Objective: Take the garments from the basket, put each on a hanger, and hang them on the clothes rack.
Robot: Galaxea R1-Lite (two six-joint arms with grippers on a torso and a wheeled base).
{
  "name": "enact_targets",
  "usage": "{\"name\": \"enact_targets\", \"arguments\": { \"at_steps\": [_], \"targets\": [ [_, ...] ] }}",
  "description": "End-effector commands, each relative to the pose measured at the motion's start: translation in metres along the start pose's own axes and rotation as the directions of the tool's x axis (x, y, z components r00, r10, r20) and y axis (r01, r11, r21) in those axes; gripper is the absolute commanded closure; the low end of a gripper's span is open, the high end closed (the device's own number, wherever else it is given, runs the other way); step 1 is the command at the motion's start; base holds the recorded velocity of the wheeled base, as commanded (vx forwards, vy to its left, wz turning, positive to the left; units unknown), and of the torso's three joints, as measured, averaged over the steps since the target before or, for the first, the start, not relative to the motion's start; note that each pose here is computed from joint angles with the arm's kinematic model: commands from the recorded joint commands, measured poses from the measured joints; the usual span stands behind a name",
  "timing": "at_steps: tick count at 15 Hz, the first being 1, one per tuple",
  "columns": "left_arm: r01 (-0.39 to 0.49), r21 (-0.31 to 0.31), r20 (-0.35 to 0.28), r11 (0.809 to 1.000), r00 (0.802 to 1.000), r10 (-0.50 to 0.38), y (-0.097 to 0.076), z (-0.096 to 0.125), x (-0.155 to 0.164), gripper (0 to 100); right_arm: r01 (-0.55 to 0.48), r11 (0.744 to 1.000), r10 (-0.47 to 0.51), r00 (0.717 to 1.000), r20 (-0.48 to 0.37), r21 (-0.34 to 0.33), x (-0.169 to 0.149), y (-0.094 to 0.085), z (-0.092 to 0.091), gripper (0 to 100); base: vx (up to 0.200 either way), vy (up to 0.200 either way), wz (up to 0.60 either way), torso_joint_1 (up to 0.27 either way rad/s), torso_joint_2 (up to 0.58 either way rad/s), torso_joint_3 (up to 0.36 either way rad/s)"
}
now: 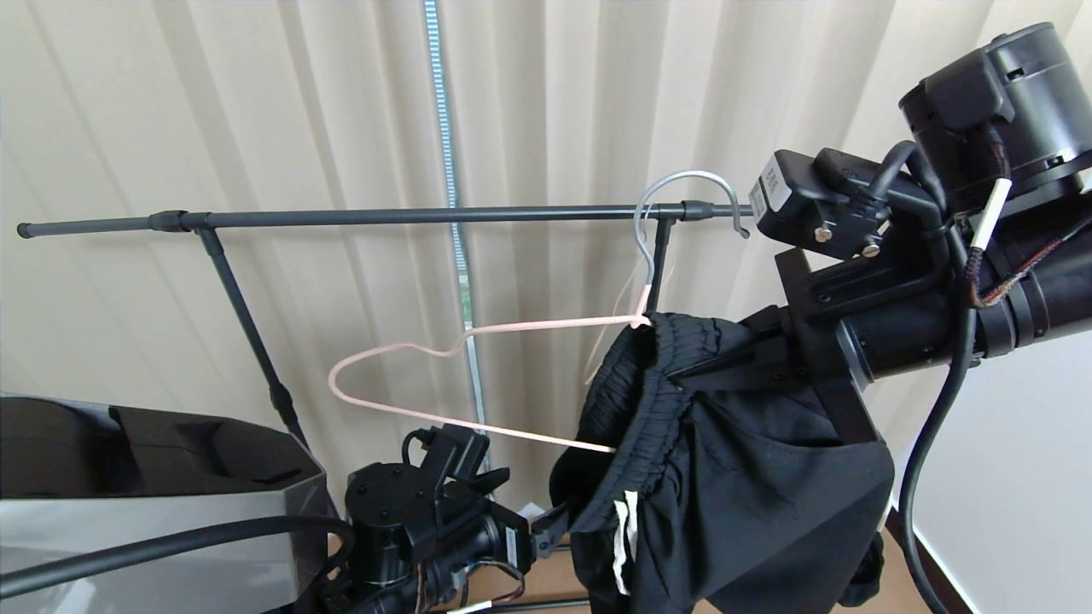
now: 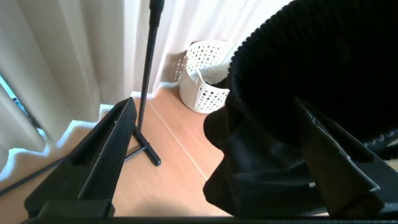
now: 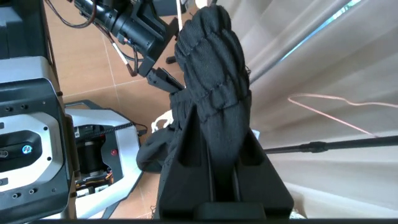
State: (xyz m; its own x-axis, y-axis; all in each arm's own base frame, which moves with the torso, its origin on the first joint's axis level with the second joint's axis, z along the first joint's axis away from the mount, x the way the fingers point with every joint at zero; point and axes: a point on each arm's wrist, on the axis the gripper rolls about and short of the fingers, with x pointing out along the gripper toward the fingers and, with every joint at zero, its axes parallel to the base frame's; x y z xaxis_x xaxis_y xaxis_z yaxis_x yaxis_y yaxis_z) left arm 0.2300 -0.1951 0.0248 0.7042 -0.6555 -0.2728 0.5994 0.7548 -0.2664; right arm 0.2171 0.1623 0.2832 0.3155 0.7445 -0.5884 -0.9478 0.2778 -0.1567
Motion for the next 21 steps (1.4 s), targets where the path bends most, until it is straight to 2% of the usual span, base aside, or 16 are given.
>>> {"name": "enact_targets", "arguments": {
  "at_steps": [1,4,5,8,10,11,14,16,18,21],
  "targets": [
    [0.004,0.0,-0.017,1.0,1.0,-0.004,-0.001,-0.004,-0.001,0,-0.005,1.0,0.006,1.0,0.016,-0.015,-0.004,0.006,0.001,100,0.0,0.0,0.0,0.0,0.0,0.0],
    [0.005,0.001,-0.047,1.0,0.999,-0.005,-0.002,-0.012,0.002,0,-0.01,1.0,0.011,1.0,0.027,-0.024,-0.003,0.01,0.0,100,0.0,0.0,0.0,0.0,0.0,0.0],
    [0.007,0.002,-0.045,1.0,0.999,-0.007,-0.002,-0.012,0.003,100,-0.01,1.0,0.011,1.0,0.027,-0.024,-0.003,0.01,0.0,100,0.0,0.0,0.0,0.0,0.0,0.0],
    [0.007,0.002,-0.038,1.0,0.999,-0.007,-0.003,-0.01,0.002,100,0.001,1.0,-0.001,1.0,0.012,-0.004,-0.002,0.006,-0.007,100,0.0,0.0,0.0,0.0,0.0,0.0],
    [0.0,0.001,-0.015,1.0,1.0,0.0,0.0,-0.004,-0.001,100,0.042,0.999,-0.042,0.999,0.003,0.028,-0.003,-0.006,-0.017,100,0.0,0.0,0.0,0.0,0.0,0.0],
    [-0.011,-0.001,0.017,1.0,1.0,0.011,0.003,0.006,-0.004,100,0.069,0.996,-0.068,0.998,-0.017,0.064,-0.005,-0.013,-0.029,100,0.0,0.0,0.0,0.0,0.0,0.0],
    [-0.044,0.02,0.052,0.999,0.998,0.043,0.014,0.015,-0.007,100,0.086,0.989,-0.086,0.996,-0.01,0.118,-0.005,-0.023,-0.056,100,0.0,0.0,0.0,0.0,0.0,0.0],
    [-0.067,0.015,0.065,0.998,0.996,0.066,0.021,0.018,-0.007,100,0.112,0.983,-0.109,0.994,-0.024,0.143,-0.003,-0.025,-0.073,100,0.0,0.0,0.0,0.0,0.0,0.0],
    [-0.087,0.012,0.079,0.996,0.993,0.086,0.028,0.022,-0.006,100,0.11,0.982,-0.106,0.994,-0.03,0.155,-0.005,-0.014,-0.088,100,0.0,0.0,0.0,0.0,0.0,0.0],
    [-0.115,0.012,0.097,0.993,0.989,0.113,0.038,0.026,-0.005,100,0.115,0.979,-0.114,0.993,-0.018,0.167,0.002,-0.009,-0.111,100,0.0,0.0,0.0,0.0,0.0,0.0]
  ]
}}
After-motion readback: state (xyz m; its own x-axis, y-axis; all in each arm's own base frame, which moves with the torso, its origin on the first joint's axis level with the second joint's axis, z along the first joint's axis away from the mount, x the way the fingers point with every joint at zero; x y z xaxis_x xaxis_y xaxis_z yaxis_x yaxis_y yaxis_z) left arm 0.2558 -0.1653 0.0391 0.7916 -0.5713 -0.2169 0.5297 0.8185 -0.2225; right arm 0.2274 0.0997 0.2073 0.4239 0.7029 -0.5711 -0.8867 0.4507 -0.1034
